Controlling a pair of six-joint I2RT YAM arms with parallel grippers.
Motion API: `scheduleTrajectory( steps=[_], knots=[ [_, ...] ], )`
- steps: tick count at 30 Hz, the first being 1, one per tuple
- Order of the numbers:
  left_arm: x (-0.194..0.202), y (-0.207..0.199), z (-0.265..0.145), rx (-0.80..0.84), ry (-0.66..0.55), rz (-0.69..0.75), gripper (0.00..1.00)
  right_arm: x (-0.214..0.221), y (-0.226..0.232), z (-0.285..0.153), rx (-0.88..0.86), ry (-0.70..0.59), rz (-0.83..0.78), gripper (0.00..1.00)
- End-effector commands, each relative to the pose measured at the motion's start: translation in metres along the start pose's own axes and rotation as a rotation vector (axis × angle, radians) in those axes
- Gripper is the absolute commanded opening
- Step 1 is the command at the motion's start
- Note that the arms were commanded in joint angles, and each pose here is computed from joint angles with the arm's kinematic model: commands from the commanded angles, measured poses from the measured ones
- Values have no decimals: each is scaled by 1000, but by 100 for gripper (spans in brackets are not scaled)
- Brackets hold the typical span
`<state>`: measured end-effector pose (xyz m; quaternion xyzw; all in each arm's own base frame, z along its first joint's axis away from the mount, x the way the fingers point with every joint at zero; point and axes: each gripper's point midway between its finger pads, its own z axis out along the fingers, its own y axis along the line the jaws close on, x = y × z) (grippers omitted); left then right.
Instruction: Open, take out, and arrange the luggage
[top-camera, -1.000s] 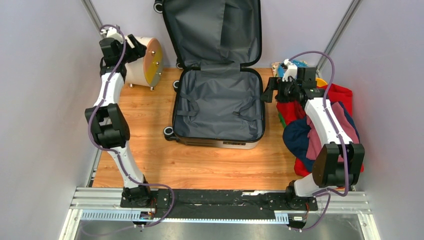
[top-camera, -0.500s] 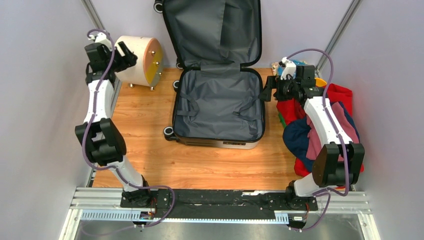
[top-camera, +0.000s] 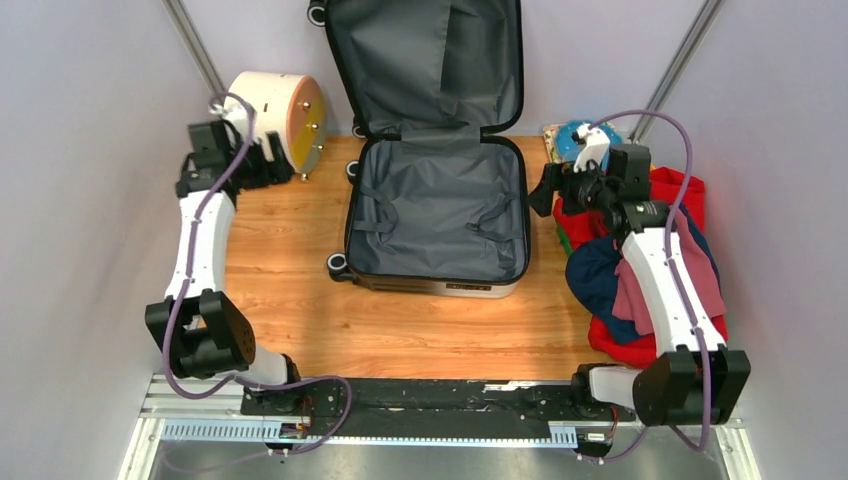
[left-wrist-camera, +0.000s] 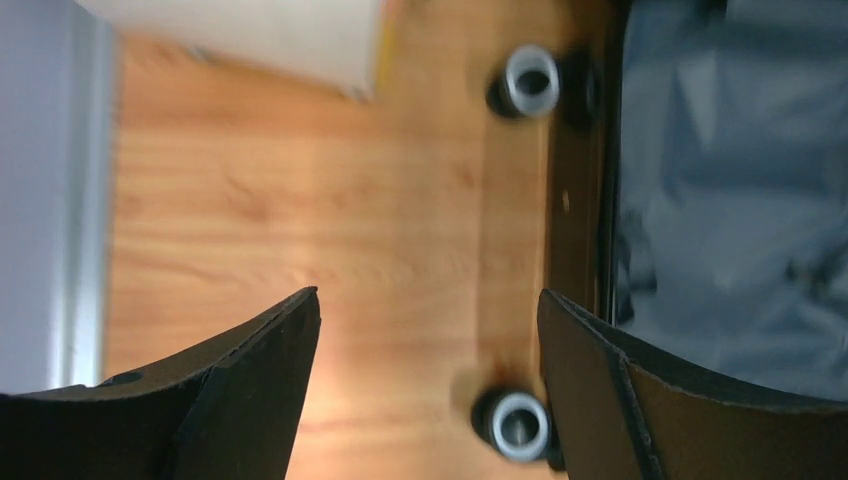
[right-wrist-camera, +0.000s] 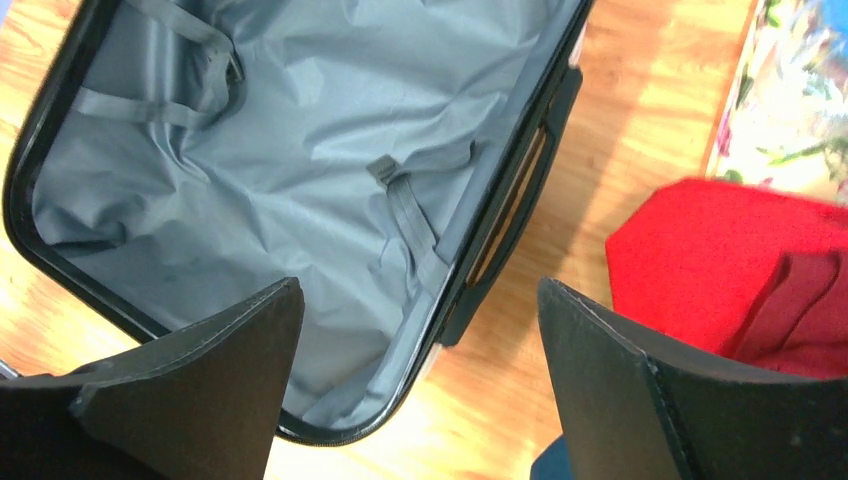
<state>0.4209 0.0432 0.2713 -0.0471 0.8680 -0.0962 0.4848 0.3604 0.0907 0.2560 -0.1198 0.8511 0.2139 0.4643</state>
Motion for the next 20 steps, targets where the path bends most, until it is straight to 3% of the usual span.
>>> scheduleTrajectory(
  steps=[1, 3, 10, 14, 20],
  knots=[
    [91, -31, 1, 23, 218, 114, 88, 15, 1, -13, 40, -30, -1, 91],
    [126, -51, 6, 68, 267, 159, 88, 29, 2, -21, 55, -33, -1, 92],
    [185, -104, 15, 158, 360, 241, 88, 70, -4, -31, 102, -11, -23, 94],
    [184, -113, 18, 180, 365, 239, 88, 60, 3, -38, 89, -53, -28, 94],
    [158, -115, 10, 173, 249, 252, 88, 47, 5, -47, 99, -84, -49, 94]
  ],
)
